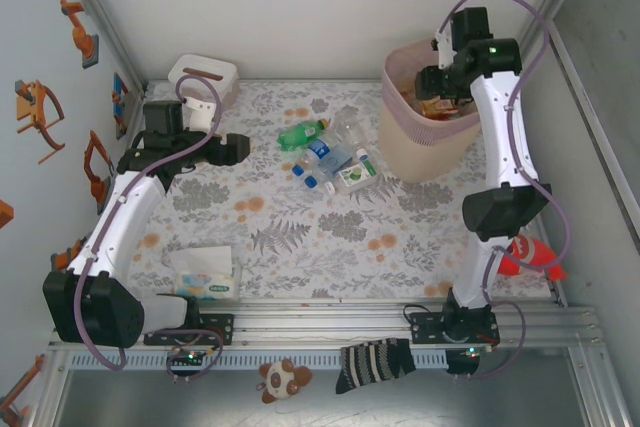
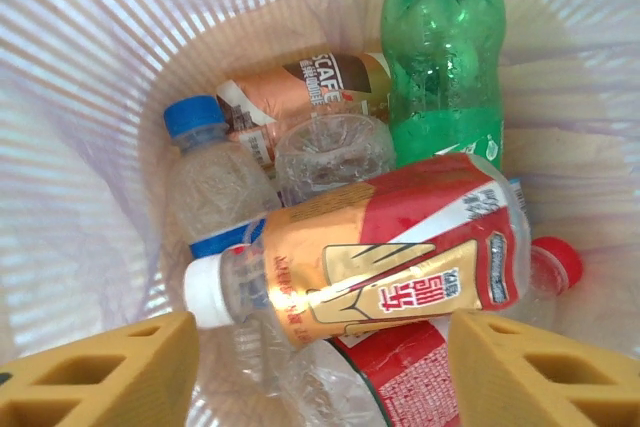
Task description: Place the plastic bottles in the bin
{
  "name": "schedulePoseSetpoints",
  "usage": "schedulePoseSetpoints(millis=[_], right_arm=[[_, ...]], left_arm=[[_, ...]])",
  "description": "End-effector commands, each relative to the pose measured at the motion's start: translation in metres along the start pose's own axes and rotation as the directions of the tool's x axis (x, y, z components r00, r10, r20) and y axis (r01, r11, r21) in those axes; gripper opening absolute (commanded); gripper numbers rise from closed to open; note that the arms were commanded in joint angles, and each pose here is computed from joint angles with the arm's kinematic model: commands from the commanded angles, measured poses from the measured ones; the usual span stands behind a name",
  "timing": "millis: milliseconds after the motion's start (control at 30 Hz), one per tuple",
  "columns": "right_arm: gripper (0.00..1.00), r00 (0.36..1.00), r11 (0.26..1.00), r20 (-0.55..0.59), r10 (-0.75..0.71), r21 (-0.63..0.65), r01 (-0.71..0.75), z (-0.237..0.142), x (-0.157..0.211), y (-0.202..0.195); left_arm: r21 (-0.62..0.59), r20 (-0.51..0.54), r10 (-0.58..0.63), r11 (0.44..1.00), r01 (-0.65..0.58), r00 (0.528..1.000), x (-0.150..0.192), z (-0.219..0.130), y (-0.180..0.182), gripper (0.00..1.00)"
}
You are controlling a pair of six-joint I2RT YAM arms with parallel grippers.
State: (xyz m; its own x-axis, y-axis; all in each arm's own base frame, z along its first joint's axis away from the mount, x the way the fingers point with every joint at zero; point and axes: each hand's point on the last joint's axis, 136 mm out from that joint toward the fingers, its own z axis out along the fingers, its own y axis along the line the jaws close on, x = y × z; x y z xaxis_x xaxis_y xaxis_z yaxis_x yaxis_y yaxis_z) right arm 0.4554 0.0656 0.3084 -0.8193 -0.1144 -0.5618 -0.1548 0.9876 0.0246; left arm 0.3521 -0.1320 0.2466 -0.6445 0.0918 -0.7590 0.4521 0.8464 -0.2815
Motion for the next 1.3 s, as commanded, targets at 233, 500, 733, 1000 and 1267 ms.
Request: schedulePoseSetpoints(millis=[233,500,733,1000,1267], right_arm=[[0.38,1.000,0.999,-0.009,0.015,-0.032,-0.015,0.017,-0.002,0.005],[0.28,0.982,0.999,-0.183,0.040,-0.002,-0.041,0.076,0.037,-0.009],[0.25,0.971,0.997,-0.227,0.071,-0.025,-0.078,0.090,0.051,-0.005],[0.27,0.995,0.996,-0.051,0.083,-0.029,-0.085,0.030,0.007,0.004],[0.28,0.994,0.998,0.096,0.050,-0.048,-0.045,-0.029,-0.015,0.029]], left_arm=[[-0.002,0.007,0.000,1.000,0.000,1.000,-0.003,-0.003,0.000,0.86],[-0.003,0.011,0.004,1.000,-0.004,1.000,-0.004,-0.005,0.000,0.86],[0.000,0.014,0.004,1.000,-0.004,1.000,-0.005,-0.006,-0.001,0.86],[0.001,0.018,0.003,1.000,-0.003,1.000,-0.005,-0.007,-0.001,0.86],[0.005,0.016,0.002,1.000,-0.002,1.000,-0.005,-0.006,-0.001,0.86]])
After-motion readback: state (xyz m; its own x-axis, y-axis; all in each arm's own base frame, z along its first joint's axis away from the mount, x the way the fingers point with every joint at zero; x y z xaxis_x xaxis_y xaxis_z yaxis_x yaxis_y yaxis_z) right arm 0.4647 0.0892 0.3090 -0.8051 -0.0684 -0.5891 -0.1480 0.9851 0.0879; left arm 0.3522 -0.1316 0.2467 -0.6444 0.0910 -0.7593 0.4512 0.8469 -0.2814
